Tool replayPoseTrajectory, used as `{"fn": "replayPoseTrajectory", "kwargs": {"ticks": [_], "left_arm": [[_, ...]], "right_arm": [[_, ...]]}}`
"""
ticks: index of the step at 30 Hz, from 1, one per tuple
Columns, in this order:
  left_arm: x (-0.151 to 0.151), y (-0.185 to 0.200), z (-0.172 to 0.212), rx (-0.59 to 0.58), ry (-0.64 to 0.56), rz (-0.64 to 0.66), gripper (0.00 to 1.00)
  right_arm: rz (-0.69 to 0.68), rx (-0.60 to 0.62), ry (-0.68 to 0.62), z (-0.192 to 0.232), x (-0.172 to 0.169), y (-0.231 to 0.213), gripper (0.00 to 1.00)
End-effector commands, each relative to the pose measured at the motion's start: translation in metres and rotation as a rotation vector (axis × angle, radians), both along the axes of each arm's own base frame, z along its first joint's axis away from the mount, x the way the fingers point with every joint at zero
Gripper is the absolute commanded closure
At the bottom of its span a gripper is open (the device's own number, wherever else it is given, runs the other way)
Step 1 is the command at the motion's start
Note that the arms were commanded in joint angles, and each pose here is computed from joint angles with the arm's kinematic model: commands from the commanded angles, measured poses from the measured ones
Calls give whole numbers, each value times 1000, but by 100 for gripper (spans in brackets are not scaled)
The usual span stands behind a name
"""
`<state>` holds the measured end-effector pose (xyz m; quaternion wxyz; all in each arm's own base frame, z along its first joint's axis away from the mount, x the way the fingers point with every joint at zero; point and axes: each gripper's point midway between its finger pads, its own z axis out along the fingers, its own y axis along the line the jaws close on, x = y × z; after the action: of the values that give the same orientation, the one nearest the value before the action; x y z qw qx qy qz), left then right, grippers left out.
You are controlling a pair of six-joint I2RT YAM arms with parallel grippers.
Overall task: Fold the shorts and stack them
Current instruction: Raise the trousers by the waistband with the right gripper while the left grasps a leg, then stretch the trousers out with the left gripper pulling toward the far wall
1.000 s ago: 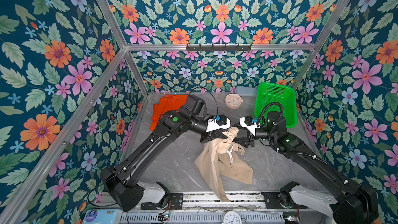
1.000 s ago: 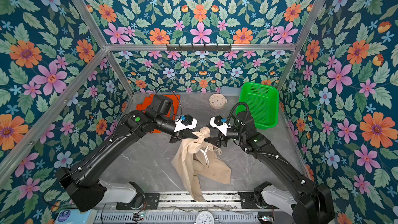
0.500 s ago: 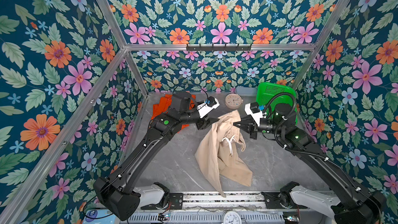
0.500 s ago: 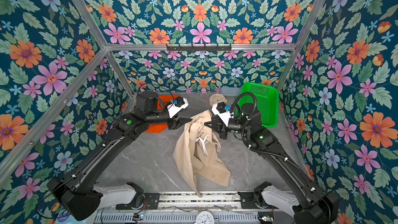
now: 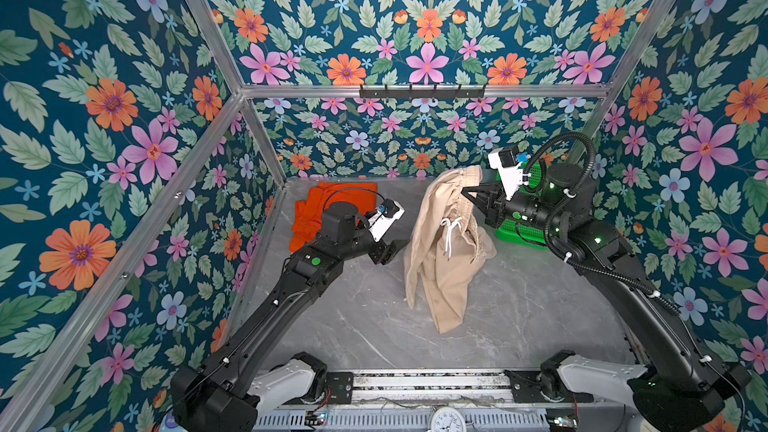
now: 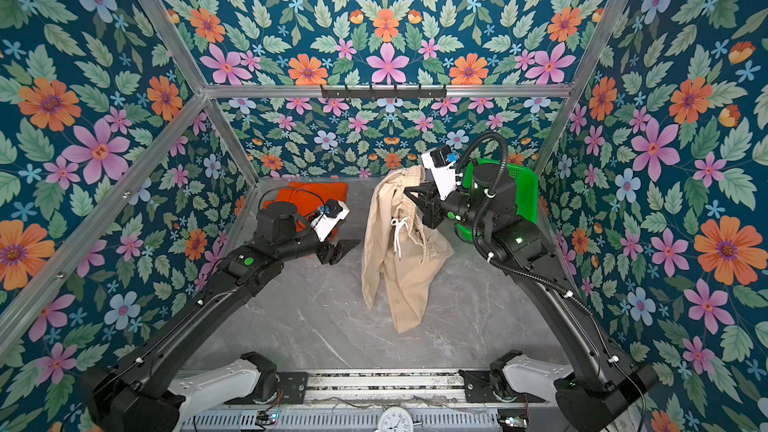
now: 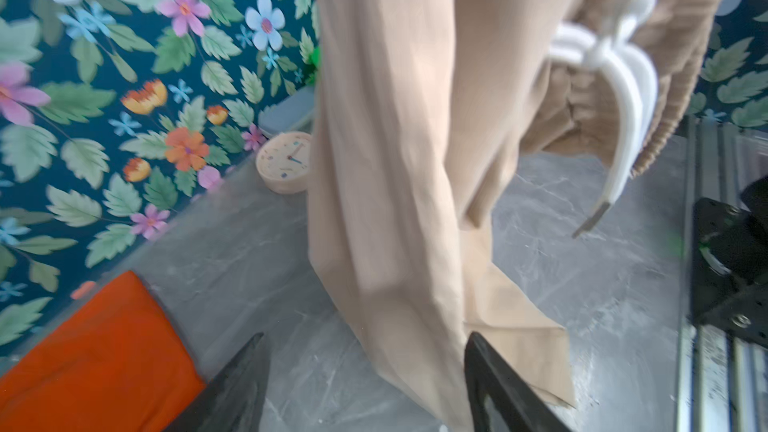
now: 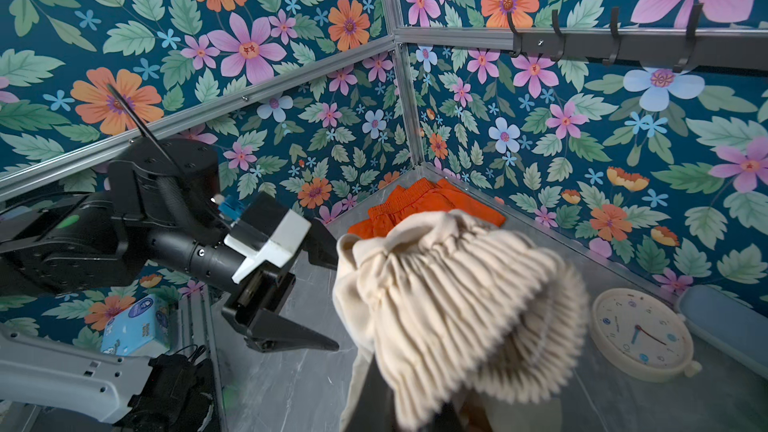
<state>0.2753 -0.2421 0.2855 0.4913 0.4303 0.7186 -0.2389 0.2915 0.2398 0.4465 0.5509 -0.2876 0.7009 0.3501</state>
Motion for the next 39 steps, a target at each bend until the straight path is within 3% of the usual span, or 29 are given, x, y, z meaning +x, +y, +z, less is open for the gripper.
{"fn": "replayPoseTrajectory", "kwargs": {"ticks": [1,6,10,13,16,19,22,25,29,39], "left_arm": [[-8,-10,-6,-57,18,-65,25],[0,-12,-49,-56,87,-31,24],[30,-3,-87,-29,139,135,25],[43,-6,-104,-22,159,170,27],[49,-16,-110,-61,184,152,39],[51,-23,-107,-91,198,132,63],[63,-4,-93,-46,150,257,90],[72,35,-66,72,34,426,99],[68,90,-5,193,-157,619,100],[36,171,151,363,-530,873,100]], "right_arm": [[25,-16,-10,2,0,4,100],[31,-23,1,-2,3,7,100],[43,-23,9,-4,3,9,100],[51,-22,11,-4,2,10,100],[57,-24,9,-5,1,10,100],[52,-26,3,-4,-1,8,100],[25,-43,-29,-1,-6,0,100],[-16,-57,-72,3,-13,-11,100],[40,-74,-113,5,-34,-14,100],[287,1,-151,28,-95,8,100]]}}
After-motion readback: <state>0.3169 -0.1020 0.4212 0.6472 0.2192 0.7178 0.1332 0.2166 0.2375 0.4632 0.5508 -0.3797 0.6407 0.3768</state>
